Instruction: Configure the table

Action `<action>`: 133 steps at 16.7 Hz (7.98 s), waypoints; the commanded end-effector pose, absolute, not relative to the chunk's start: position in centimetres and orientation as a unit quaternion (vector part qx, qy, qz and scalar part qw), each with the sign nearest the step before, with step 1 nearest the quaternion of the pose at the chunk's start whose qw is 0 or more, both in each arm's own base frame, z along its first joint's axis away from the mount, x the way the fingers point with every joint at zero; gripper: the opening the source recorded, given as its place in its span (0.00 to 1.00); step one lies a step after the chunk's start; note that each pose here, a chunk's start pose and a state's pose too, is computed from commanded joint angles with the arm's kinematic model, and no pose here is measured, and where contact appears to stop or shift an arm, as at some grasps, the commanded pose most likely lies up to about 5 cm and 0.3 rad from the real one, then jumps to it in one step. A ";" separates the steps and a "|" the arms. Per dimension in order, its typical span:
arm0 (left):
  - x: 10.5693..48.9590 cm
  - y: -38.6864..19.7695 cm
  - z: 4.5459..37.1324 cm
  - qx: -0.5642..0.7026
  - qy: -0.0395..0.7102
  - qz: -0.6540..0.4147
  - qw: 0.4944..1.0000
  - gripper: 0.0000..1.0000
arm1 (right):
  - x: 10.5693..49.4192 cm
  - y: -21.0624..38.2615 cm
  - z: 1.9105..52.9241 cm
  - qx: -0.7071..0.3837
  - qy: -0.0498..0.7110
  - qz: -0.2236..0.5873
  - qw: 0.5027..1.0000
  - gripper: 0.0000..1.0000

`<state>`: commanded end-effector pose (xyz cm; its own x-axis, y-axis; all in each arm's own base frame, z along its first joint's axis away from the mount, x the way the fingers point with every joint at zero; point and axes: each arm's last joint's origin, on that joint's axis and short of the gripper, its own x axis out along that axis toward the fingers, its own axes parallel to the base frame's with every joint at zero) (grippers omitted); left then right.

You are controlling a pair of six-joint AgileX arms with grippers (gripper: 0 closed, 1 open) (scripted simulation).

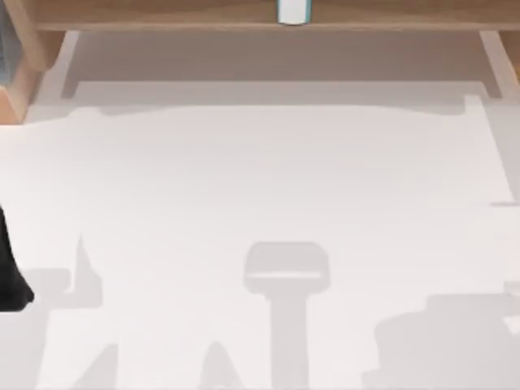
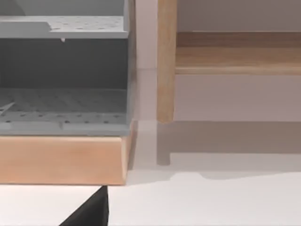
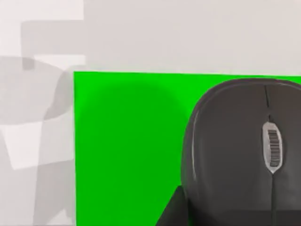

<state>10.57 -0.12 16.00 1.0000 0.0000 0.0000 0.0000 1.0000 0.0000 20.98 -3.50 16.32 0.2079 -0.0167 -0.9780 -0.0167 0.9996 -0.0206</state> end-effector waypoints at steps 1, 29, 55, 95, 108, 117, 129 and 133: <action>10.6 -0.1 16.0 0.000 0.000 0.000 1.000 1.00 | 20.8 -3.5 15.9 -0.012 0.637 0.001 0.771 0.00; 10.6 -0.1 16.0 0.000 0.000 0.000 1.000 1.00 | 20.1 -3.4 14.2 -0.007 0.670 0.005 0.742 1.00; 10.6 -0.1 16.0 0.000 0.000 0.000 1.000 1.00 | 22.2 -17.2 9.3 -0.455 0.187 0.004 0.871 1.00; 10.6 -0.1 16.0 0.000 0.000 0.000 1.000 1.00 | 25.0 -17.9 8.9 -0.707 0.004 -0.004 0.707 0.00; 10.6 -0.1 16.0 0.000 0.000 0.000 1.000 1.00 | 28.2 -18.2 8.9 -0.707 0.004 -0.005 0.707 0.00; 10.6 -0.1 16.0 0.000 0.000 0.000 1.000 1.00 | 31.5 -18.2 8.8 -0.704 0.008 -0.004 0.710 0.00; 10.6 -0.1 16.0 0.000 0.000 0.000 1.000 1.00 | 37.2 -18.4 8.8 -0.703 0.010 -0.005 0.711 0.00; 10.6 -0.1 16.0 0.000 0.000 0.000 1.000 1.00 | 38.9 -18.2 8.0 -0.699 0.020 0.006 0.715 0.00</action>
<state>10.57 -0.12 16.00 1.0000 0.0000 0.0000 0.0000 1.0000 0.0000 38.86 -18.21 8.03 0.9992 -0.0194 -0.0357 -0.0353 0.0232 -0.9991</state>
